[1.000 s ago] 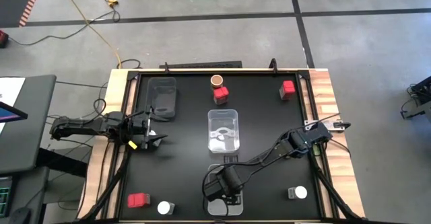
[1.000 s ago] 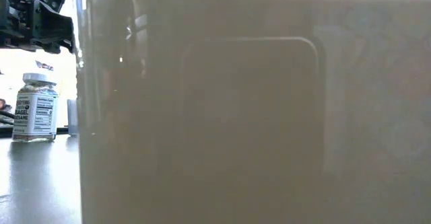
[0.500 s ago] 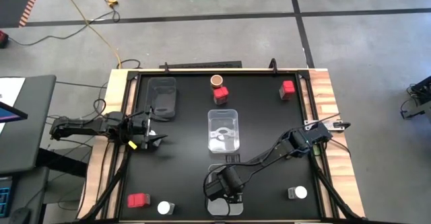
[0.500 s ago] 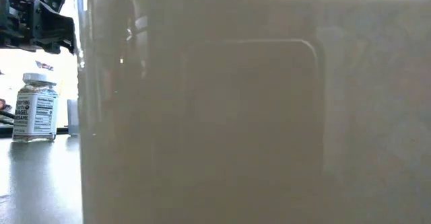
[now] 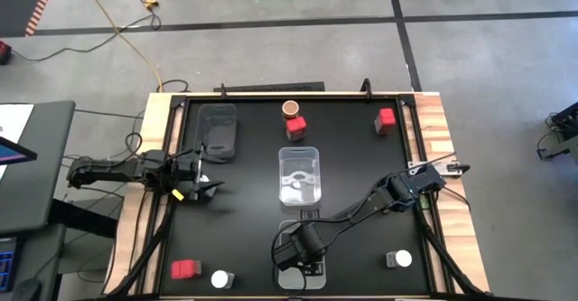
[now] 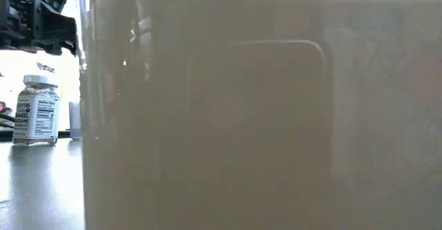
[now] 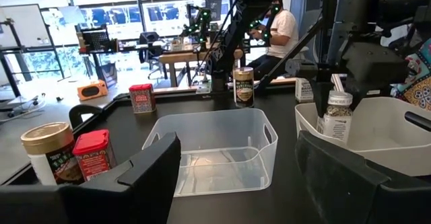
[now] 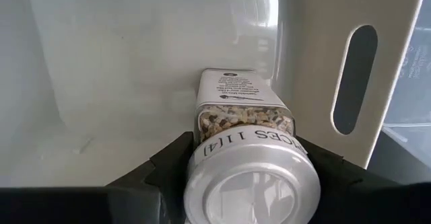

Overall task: Sort spices by type
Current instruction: Put the white seasoning bottle into the white bin

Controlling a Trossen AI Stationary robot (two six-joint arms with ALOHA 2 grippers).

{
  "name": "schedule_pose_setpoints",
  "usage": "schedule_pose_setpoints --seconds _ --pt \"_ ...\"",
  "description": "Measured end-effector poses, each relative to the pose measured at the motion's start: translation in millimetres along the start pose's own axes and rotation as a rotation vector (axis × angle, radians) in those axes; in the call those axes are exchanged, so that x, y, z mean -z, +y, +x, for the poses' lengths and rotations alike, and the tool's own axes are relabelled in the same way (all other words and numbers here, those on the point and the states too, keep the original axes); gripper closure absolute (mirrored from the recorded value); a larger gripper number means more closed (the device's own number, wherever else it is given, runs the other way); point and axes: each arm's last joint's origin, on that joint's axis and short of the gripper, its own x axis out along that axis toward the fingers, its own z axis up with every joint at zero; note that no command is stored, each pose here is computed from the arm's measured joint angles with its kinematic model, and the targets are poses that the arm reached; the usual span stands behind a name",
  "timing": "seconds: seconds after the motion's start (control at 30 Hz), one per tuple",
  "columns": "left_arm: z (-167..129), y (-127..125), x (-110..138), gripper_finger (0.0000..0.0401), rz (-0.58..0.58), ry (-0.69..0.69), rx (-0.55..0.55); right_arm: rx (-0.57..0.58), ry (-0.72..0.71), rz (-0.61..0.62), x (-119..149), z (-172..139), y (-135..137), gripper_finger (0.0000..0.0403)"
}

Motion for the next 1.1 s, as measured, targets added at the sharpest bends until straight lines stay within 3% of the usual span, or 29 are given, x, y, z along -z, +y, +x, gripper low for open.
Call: schedule_pose_setpoints --seconds 1.1 --pt "0.0 0.0 0.0 0.0120 0.000 0.000 0.000 0.045 0.008 0.011 -0.4 0.5 -6.5 0.0168"
